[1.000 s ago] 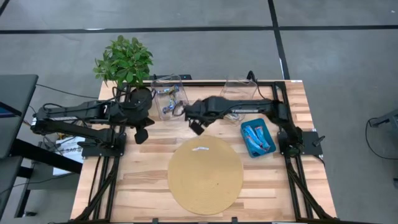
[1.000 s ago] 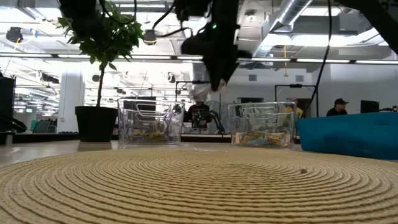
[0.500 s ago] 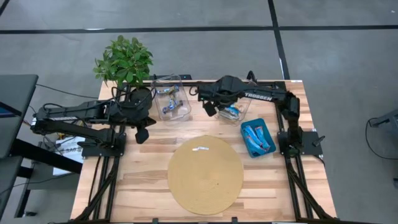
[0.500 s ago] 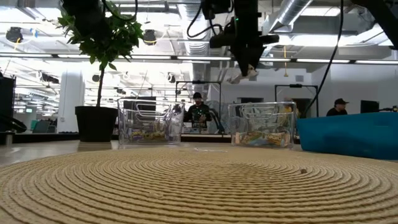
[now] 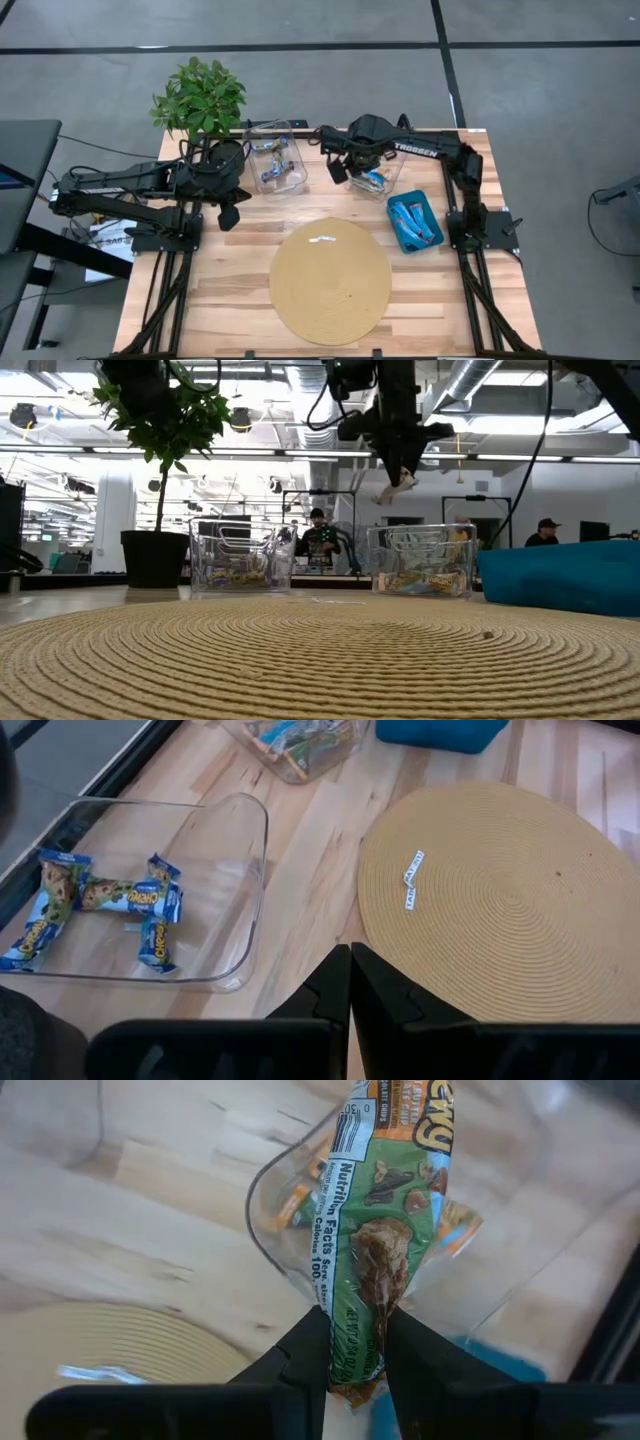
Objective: Pick and place Granola Bars by type
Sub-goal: Put the yellow granola bar into the right transparent bin
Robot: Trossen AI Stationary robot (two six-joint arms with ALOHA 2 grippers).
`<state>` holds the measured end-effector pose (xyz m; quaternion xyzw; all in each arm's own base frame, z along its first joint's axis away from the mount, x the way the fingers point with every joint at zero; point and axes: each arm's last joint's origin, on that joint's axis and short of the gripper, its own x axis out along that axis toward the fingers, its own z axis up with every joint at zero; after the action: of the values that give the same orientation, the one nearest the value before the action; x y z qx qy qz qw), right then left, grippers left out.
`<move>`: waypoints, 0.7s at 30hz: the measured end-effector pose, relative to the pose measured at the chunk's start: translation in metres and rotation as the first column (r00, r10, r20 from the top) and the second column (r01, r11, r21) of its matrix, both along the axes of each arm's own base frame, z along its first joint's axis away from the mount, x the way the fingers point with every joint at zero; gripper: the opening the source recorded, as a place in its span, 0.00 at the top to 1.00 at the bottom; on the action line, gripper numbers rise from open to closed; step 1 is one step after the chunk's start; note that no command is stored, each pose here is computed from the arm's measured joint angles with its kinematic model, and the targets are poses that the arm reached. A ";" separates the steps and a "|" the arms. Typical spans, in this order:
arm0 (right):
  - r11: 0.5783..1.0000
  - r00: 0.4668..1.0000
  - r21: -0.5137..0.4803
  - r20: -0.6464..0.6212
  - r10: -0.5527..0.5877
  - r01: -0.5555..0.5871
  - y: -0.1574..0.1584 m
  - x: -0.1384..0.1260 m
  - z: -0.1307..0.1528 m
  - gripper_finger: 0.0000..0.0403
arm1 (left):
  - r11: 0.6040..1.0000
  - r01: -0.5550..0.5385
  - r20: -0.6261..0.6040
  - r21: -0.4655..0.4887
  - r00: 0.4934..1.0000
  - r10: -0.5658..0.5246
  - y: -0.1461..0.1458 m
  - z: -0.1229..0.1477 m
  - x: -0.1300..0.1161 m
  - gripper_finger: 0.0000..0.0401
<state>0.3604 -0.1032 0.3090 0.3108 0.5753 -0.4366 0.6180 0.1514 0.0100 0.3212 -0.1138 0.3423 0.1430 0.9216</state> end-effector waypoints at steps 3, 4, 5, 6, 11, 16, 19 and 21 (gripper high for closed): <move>0.995 0.996 0.030 0.020 -0.092 0.092 -0.006 -0.002 0.000 0.82 | 1.000 -0.006 0.002 -0.006 1.000 0.006 0.000 0.000 0.000 1.00; 0.993 0.993 0.028 0.023 -0.117 0.117 -0.008 -0.002 0.000 0.82 | 1.000 -0.007 0.002 -0.006 1.000 0.007 0.000 0.000 0.000 1.00; 0.989 0.989 0.028 0.026 -0.145 0.144 -0.010 -0.003 0.000 0.82 | 1.000 -0.007 0.002 -0.006 1.000 0.007 0.000 0.000 0.000 1.00; 0.985 0.984 0.028 0.029 -0.173 0.173 -0.013 -0.004 0.000 0.82 | 1.000 -0.008 0.002 -0.007 1.000 0.008 0.000 0.000 0.000 1.00; 0.928 0.927 0.028 0.040 -0.373 0.372 -0.028 -0.010 -0.004 0.82 | 1.000 -0.014 0.020 -0.013 1.000 0.014 0.000 0.001 0.001 1.00; 0.826 0.825 0.034 0.051 -0.563 0.562 -0.035 -0.013 -0.008 0.82 | 1.000 -0.002 0.059 -0.028 0.998 0.003 0.000 0.004 0.003 1.00; 0.800 0.797 0.032 0.062 -0.600 0.599 -0.035 -0.013 -0.008 0.82 | 0.999 0.005 0.067 -0.033 0.998 -0.003 -0.001 0.005 0.004 1.00; 0.793 0.790 0.030 0.065 -0.610 0.609 -0.036 -0.013 -0.008 0.82 | 0.999 0.009 0.067 -0.037 0.998 -0.007 -0.001 0.004 0.004 1.00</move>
<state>0.3476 -0.1388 0.3005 0.4969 0.4237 -0.5989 0.4634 0.1554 0.0093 0.3257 -0.1342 0.3143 0.1291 0.9309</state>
